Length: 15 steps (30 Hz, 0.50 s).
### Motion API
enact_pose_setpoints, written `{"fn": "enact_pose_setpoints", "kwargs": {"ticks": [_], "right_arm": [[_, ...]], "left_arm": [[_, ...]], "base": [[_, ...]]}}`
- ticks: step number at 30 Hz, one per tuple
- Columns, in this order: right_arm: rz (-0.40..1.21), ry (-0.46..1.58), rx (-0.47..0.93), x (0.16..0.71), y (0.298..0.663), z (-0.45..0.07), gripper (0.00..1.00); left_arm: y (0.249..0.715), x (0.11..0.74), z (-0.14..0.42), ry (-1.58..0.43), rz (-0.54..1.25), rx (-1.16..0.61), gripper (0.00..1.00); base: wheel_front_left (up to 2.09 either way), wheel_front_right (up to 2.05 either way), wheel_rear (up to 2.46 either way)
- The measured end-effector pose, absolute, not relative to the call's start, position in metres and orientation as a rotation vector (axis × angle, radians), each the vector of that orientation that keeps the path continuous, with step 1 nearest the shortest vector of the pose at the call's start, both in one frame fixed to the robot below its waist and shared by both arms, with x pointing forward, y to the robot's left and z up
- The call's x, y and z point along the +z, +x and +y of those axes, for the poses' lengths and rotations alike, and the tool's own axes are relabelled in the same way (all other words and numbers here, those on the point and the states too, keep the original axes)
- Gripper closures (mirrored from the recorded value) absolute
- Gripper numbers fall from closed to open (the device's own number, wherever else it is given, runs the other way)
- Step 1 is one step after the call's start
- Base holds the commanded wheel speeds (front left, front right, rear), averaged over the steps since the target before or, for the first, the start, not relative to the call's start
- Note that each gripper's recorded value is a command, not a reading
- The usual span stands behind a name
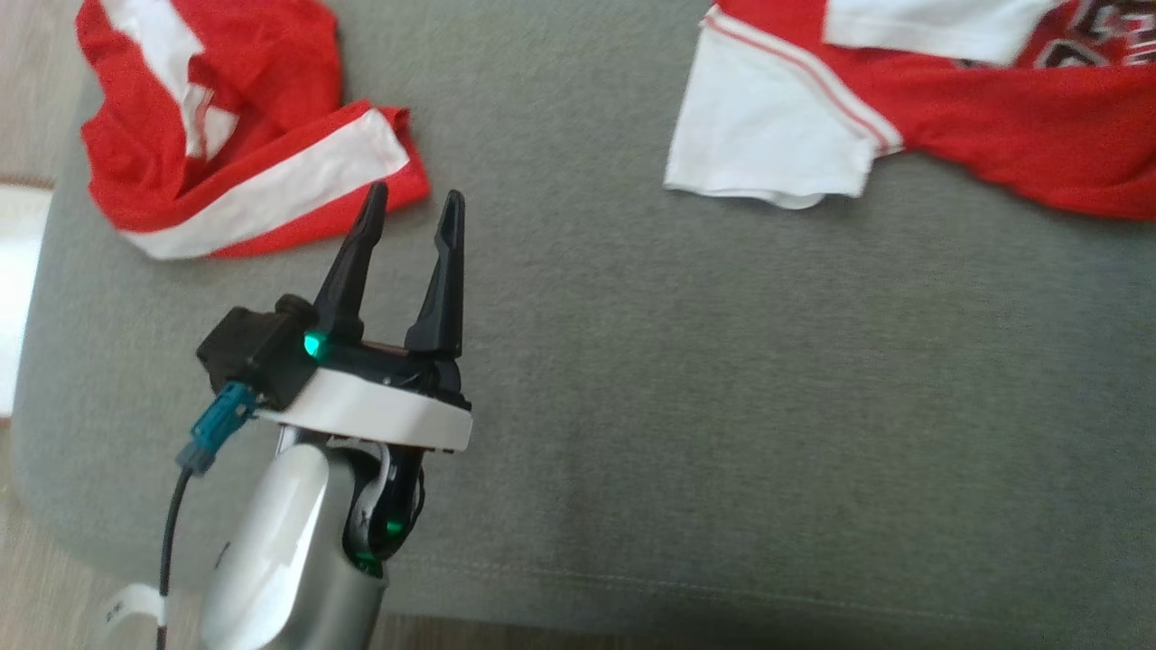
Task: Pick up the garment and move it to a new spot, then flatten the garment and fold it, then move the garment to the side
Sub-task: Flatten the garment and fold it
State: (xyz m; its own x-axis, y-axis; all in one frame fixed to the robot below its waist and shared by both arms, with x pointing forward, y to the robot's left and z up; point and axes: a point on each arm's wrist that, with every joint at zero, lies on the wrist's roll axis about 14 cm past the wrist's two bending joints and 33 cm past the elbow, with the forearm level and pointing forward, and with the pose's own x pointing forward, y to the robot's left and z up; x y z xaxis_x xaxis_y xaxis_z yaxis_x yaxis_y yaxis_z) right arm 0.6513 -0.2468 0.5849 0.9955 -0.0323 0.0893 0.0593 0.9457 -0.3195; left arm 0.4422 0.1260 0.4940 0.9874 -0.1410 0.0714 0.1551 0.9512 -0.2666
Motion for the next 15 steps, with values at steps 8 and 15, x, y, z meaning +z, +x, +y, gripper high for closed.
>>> {"fn": "enact_pose_setpoints", "kwargs": {"ticks": [8, 15], "right_arm": [[-0.107, -0.229, -0.025, 0.571, 0.594, -0.237, 0.00], [-0.159, -0.137, -0.065, 0.562, 0.529, -0.242, 0.00]], "left_arm": [[0.434, 0.508, 0.109, -0.291, -0.080, -0.189, 0.00], [0.435, 0.523, 0.084, -0.301, -0.117, -0.258, 0.00]], "base": [[0.00, 0.00, 0.00], [0.00, 0.00, 0.00]]}}
